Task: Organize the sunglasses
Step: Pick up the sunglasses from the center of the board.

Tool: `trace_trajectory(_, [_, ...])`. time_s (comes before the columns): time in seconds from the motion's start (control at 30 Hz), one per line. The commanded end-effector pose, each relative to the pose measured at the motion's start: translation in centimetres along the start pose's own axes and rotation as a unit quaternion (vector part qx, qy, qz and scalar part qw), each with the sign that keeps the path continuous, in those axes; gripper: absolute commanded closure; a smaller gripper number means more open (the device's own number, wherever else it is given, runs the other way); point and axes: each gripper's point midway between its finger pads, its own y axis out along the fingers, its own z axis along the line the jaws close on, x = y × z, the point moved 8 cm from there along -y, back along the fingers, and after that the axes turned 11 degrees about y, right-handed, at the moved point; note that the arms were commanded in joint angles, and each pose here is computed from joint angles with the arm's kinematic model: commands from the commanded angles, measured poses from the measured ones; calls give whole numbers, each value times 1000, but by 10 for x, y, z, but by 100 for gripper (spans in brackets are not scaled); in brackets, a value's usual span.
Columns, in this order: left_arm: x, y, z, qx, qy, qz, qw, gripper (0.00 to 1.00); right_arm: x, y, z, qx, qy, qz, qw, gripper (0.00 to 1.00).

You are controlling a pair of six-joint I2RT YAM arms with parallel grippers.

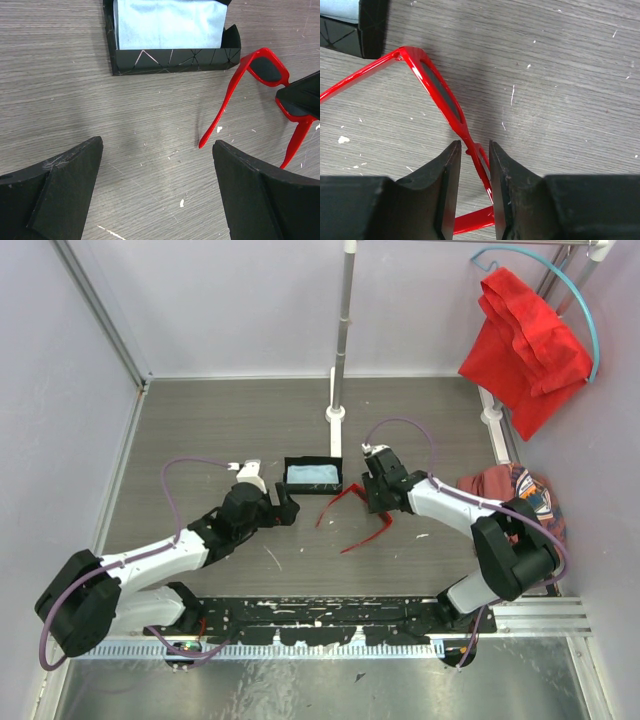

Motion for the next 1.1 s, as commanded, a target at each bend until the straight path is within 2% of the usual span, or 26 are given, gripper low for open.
trace_trajectory(0.0, [0, 0, 1, 3, 4, -8, 1000, 2, 15, -10, 9, 20, 13, -48, 999, 64])
trace_trajectory(0.3, [-1, 0, 2, 4, 4, -6, 1000, 2, 20, -10, 11, 20, 14, -58, 998, 66])
trace_trajectory(0.63, [-1, -1, 2, 5, 4, -8, 1000, 2, 20, -7, 11, 22, 13, -56, 998, 80])
trace_trajectory(1.07, [-1, -3, 3, 5, 5, -6, 1000, 2, 14, -13, 8, 24, 11, -55, 998, 91])
